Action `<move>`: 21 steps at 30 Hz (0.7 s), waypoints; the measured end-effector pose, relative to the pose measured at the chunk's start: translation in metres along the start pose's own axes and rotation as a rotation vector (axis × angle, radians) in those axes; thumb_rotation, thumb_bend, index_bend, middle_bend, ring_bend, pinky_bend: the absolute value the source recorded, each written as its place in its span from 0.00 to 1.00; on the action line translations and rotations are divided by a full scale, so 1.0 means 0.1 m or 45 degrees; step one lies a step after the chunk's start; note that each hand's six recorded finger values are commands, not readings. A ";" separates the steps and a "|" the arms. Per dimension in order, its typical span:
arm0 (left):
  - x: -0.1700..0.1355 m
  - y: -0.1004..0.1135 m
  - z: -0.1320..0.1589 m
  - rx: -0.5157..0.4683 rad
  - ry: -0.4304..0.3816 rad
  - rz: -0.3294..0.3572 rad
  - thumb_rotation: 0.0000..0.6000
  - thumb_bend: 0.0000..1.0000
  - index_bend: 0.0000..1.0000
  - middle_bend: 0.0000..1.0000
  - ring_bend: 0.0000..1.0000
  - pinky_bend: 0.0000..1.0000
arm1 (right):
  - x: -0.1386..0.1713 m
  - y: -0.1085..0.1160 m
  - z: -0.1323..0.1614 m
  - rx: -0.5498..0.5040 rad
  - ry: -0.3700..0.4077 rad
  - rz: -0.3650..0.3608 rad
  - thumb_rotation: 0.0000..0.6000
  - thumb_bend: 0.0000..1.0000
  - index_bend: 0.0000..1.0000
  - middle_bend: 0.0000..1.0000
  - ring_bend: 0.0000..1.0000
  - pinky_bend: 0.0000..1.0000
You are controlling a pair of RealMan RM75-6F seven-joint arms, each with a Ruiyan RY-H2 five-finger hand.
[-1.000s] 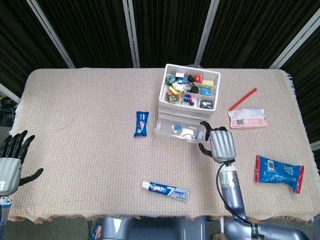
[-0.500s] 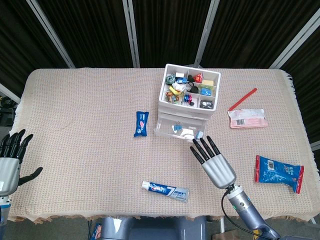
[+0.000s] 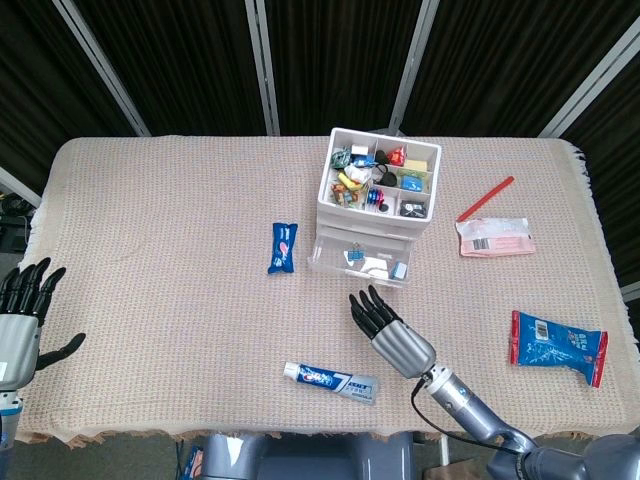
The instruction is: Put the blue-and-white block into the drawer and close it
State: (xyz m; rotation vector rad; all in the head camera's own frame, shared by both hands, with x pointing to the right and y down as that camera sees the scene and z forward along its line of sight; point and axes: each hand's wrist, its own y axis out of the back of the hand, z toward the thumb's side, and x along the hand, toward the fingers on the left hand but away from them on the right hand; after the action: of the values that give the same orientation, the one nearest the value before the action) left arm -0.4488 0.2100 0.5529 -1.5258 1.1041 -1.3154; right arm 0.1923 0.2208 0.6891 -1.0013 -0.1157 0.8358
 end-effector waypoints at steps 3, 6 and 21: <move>0.00 0.00 0.00 -0.003 0.001 -0.002 1.00 0.19 0.09 0.00 0.00 0.00 | -0.07 -0.03 0.04 0.039 0.008 0.009 1.00 0.20 0.10 0.00 0.00 0.00; 0.00 0.00 0.00 -0.004 0.003 -0.004 1.00 0.19 0.09 0.00 0.00 0.00 | -0.12 -0.07 0.05 0.074 0.000 0.021 1.00 0.20 0.10 0.00 0.00 0.00; 0.00 0.00 0.00 -0.019 0.007 -0.007 1.00 0.19 0.09 0.00 0.00 0.00 | -0.34 -0.25 0.02 0.144 -0.046 0.109 1.00 0.20 0.11 0.00 0.00 0.00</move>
State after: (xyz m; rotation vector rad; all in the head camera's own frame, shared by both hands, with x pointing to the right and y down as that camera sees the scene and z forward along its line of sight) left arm -0.4492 0.2096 0.5535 -1.5382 1.1165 -1.3186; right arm 0.1821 0.1935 0.7191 -0.8895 -0.0564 0.9288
